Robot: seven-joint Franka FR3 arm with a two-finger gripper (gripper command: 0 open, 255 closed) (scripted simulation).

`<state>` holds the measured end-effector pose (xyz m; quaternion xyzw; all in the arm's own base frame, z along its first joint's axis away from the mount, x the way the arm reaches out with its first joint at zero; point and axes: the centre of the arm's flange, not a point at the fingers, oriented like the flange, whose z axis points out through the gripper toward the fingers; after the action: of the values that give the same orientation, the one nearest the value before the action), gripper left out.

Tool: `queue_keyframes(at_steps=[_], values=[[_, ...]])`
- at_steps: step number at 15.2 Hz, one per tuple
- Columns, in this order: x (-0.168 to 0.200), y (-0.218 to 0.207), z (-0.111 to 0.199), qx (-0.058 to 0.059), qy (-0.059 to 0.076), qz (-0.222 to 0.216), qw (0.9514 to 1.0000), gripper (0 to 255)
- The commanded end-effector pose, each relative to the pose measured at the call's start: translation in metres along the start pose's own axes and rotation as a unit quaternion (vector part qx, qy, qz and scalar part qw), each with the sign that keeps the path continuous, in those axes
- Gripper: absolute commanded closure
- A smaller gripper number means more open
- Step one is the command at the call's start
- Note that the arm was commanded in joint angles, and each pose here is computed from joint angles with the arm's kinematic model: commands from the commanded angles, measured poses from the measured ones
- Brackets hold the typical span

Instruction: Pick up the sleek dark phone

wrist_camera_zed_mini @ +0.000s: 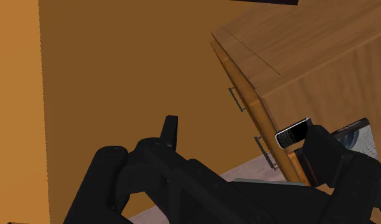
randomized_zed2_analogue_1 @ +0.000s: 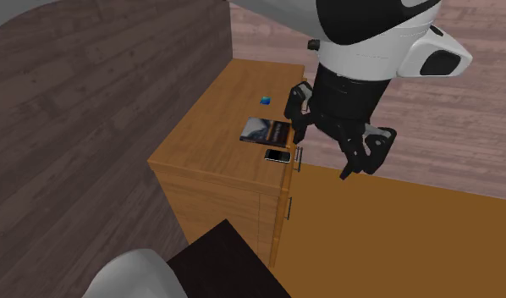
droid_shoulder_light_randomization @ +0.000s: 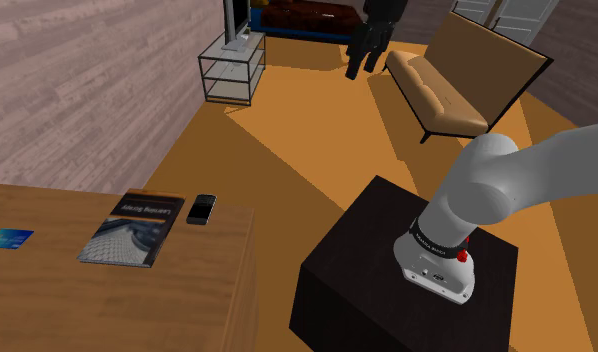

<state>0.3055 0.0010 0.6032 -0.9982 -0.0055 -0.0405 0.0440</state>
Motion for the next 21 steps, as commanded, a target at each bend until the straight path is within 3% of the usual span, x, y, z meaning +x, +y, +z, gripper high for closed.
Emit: queue_keyframes(at_steps=[1,11,21], values=[[0.000,0.000,0.000,0.000,0.000,0.000,1.0000,0],[0.035,-0.095,0.092,-0.022,-0.005,0.097,0.9950,0],[0.086,-0.177,0.189,-0.043,-0.009,0.194,0.9801,0]])
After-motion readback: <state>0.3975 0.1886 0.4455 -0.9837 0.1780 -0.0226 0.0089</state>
